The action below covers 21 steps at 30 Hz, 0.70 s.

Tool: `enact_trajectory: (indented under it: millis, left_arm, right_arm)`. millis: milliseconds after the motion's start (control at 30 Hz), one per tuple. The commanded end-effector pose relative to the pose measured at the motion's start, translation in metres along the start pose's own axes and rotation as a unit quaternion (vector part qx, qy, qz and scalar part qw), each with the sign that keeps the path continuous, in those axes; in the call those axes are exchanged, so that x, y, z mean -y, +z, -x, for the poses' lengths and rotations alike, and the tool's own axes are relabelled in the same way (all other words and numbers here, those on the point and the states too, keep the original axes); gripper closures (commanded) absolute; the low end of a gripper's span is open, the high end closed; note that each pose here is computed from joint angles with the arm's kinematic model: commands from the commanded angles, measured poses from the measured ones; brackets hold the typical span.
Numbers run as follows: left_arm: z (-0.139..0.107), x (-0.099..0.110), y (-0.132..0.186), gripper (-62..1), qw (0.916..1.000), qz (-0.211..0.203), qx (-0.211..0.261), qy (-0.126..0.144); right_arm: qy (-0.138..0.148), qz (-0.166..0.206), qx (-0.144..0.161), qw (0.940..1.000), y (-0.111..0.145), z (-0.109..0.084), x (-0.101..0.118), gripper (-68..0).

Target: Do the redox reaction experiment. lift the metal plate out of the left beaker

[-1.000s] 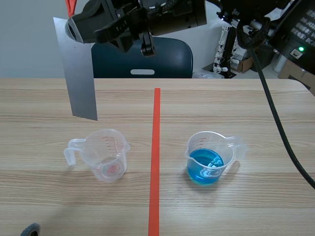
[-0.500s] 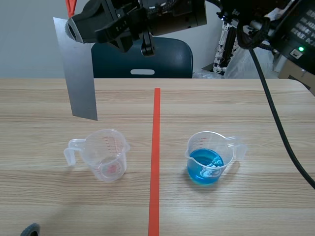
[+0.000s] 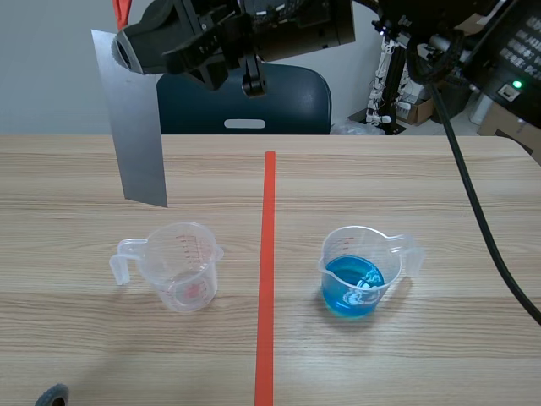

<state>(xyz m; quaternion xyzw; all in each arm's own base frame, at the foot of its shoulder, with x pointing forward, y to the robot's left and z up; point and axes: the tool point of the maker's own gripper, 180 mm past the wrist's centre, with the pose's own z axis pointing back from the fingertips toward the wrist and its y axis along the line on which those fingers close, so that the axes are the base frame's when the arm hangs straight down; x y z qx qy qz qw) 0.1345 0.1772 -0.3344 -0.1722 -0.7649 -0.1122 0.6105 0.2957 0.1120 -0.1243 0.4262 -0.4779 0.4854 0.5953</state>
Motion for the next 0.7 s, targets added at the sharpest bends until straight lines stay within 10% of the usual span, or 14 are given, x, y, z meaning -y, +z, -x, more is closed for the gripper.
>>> enact_trajectory:
  millis: [0,667]
  left_arm:
    - [-0.005,-0.0034,-0.0017,-58.2,0.9999,0.002,0.01,-0.004]
    - [-0.0053,-0.0042,-0.0036,-58.2,0.9999,0.003,0.012,-0.005]
  right_arm:
    - [0.007,-0.002,0.016,0.9998,0.0002,-0.0119,-0.0005,-0.4]
    - [0.007,-0.002,0.016,0.9998,0.0002,-0.0119,-0.0005,-0.4]
